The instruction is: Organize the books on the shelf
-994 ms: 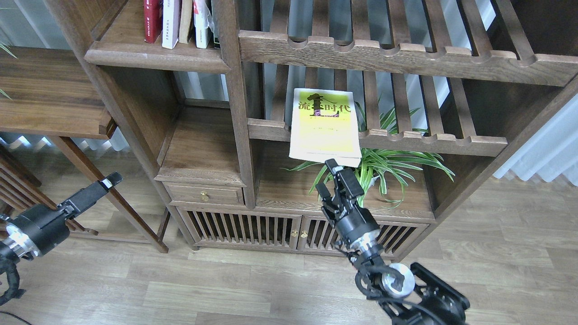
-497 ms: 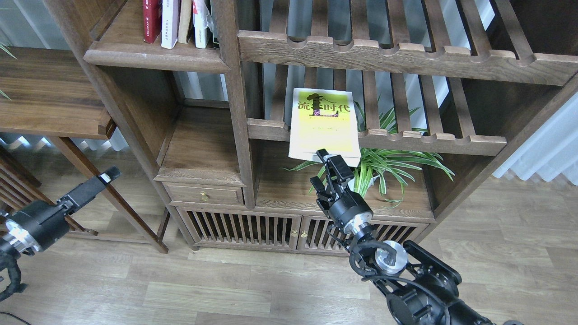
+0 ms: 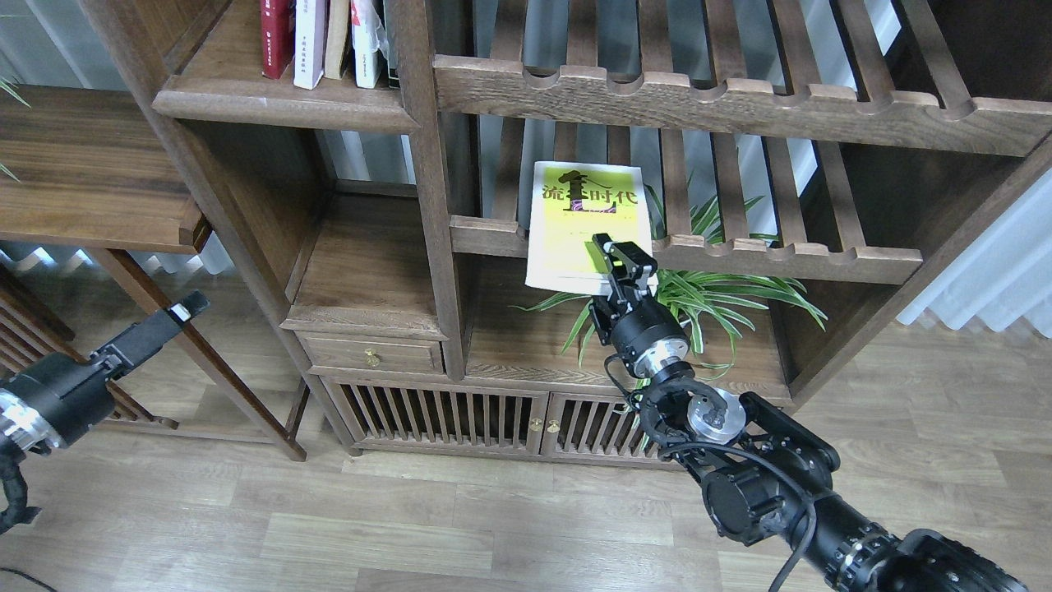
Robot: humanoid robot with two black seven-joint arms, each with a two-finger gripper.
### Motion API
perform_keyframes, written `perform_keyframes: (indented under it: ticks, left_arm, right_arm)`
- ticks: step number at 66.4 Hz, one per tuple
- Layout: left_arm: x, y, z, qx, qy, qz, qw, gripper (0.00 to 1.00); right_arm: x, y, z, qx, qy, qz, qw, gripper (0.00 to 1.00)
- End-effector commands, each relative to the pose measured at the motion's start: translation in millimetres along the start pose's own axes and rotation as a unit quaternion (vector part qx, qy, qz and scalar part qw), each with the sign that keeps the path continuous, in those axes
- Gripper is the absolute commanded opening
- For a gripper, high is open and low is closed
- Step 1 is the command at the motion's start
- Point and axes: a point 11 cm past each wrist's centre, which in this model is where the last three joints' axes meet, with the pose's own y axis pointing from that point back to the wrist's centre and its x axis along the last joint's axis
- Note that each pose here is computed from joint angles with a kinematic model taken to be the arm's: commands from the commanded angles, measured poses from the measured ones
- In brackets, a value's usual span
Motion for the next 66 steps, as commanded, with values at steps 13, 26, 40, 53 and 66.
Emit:
perform_keyframes:
  ticks: [13, 26, 40, 53, 66]
  left_arm:
    - [3, 2, 0, -0.003, 0.001, 0.004, 1.0, 0.93]
    - [5, 3, -12, -0.001, 0.016, 0.007, 1.0, 0.99]
    - [-7, -15, -50, 0.006, 0.063, -0.017, 0.998, 1.0]
    - [-18, -30, -82, 0.003, 0.122, -0.033, 0.992, 1.0]
    - [-38, -39, -159, -0.004, 0.264, -0.037, 0.964, 1.0]
  right_arm:
    - [11, 30, 14, -0.018, -0.024, -0.063, 0.998, 0.04]
    - [35, 91, 60, -0.065, -0.083, -0.052, 0.993, 0.04]
    - [77, 159, 74, -0.109, -0.062, 0.003, 0.992, 0.04]
    - [98, 187, 64, -0.126, -0.039, 0.045, 0.99, 0.04]
    - [95, 182, 66, -0.137, -0.034, 0.04, 0.989, 0.04]
